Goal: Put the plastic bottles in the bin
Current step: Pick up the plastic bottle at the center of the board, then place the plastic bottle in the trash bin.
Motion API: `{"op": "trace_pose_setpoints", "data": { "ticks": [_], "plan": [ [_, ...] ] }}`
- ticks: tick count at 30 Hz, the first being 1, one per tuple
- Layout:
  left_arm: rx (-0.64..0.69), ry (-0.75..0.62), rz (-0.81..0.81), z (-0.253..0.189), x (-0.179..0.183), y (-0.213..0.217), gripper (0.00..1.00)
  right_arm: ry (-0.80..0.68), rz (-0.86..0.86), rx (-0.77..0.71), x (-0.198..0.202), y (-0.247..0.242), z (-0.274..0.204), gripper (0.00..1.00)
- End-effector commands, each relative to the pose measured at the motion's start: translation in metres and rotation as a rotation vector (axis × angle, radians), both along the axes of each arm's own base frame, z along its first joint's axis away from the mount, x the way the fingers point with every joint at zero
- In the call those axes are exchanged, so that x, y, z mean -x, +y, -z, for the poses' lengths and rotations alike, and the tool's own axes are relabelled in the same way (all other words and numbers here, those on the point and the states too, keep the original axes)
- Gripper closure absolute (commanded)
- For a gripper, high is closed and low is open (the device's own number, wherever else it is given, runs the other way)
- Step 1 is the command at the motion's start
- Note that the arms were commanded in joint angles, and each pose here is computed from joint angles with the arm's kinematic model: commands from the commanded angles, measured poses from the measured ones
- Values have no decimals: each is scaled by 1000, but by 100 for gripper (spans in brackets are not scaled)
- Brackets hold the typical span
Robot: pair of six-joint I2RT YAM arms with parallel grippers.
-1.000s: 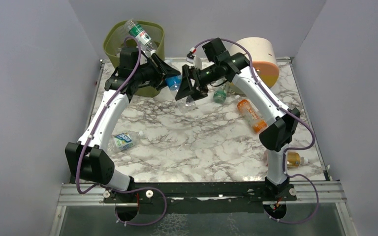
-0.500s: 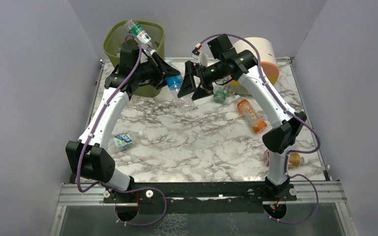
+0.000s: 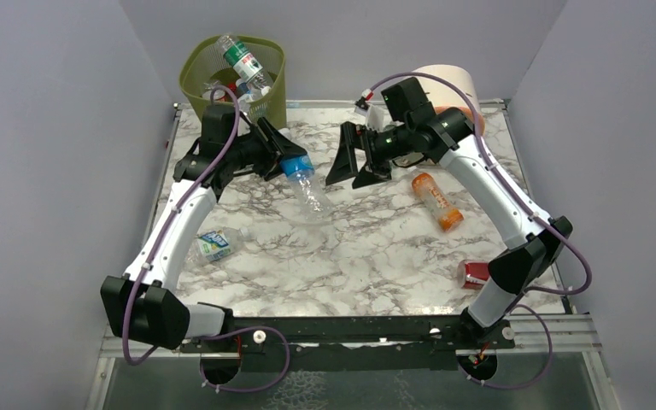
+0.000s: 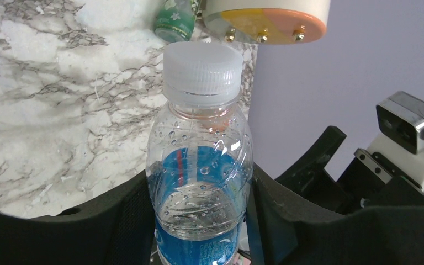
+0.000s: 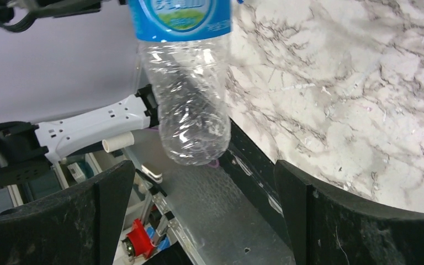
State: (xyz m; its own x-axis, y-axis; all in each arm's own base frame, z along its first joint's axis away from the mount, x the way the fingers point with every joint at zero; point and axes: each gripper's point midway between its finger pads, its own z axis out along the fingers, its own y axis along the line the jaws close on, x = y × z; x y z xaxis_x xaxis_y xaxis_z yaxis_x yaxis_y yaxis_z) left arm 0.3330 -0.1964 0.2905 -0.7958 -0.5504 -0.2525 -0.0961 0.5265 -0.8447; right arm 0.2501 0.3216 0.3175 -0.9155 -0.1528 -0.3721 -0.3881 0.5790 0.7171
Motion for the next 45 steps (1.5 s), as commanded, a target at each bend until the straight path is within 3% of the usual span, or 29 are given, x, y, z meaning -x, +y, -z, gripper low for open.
{"op": "trace_pose_setpoints", "data": {
  "ticks": [1,20,26,35,45],
  "plan": [
    [-12,-24,-24,1,16,7,48,-42,43,-17,-2,-4,-2,0],
    [-104,-54,16,58,14,12,47,18,117,119,42,-52,87,1],
    [-51,-151,-21,11,-15,6,47,3,77,146,37,-50,84,1],
    [43,-378,-73,-92,-77,-6,47,-1,78,92,34,-42,60,1],
    [19,-561,-228,-143,-158,23,47,-48,8,69,27,-32,32,1]
  ]
}}
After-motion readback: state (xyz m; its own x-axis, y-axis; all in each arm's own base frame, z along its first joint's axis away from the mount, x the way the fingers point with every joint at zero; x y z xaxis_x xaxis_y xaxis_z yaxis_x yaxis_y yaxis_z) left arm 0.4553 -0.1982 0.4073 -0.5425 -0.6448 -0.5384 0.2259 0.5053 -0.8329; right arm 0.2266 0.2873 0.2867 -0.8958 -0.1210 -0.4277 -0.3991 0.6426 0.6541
